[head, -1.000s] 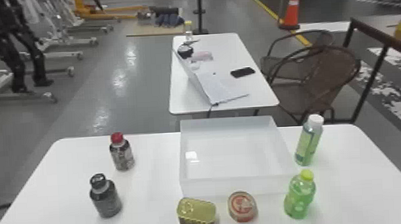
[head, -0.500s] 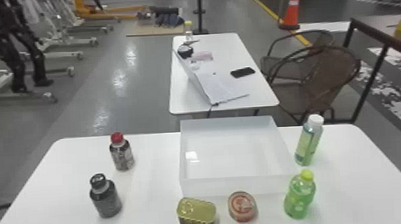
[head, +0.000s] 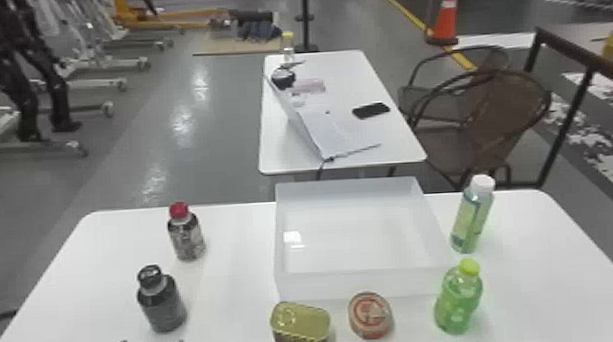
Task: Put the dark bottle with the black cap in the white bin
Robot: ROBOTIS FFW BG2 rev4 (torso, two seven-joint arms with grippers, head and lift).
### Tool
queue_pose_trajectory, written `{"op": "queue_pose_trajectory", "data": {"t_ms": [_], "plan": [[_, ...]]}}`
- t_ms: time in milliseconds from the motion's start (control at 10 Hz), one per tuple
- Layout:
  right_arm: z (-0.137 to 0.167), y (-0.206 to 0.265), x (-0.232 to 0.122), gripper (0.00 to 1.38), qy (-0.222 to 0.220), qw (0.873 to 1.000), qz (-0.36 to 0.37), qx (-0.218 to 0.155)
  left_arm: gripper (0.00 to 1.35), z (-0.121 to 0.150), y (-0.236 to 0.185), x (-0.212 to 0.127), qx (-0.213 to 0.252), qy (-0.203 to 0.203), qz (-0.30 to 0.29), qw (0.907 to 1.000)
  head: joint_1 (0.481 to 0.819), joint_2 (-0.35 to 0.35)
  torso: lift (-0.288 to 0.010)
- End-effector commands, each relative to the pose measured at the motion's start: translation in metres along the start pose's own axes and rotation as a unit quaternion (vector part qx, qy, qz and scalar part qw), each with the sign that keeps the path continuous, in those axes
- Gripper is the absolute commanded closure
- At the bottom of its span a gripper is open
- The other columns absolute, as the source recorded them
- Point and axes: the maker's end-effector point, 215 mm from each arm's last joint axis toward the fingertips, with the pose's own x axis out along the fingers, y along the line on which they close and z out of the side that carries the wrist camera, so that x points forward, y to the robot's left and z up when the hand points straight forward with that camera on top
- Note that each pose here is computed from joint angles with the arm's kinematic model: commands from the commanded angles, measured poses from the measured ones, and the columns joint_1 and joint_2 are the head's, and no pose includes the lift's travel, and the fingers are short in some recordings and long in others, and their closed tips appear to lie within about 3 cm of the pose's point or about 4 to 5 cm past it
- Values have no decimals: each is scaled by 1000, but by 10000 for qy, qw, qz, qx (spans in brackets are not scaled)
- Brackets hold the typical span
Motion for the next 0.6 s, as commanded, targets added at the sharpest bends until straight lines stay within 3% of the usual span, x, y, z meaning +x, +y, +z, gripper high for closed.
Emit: {"op": "queue_pose_trajectory", "data": {"t_ms": [0, 500], "plan": [[0, 1, 0, 96, 0, 10000, 5, 3, 280, 2, 1, 14, 58, -44, 25, 10000, 549, 0, -100], [1, 2, 3, 94, -35, 10000, 2, 36, 275, 3, 7, 56, 63, -175, 277, 9994, 549, 0, -100]]}}
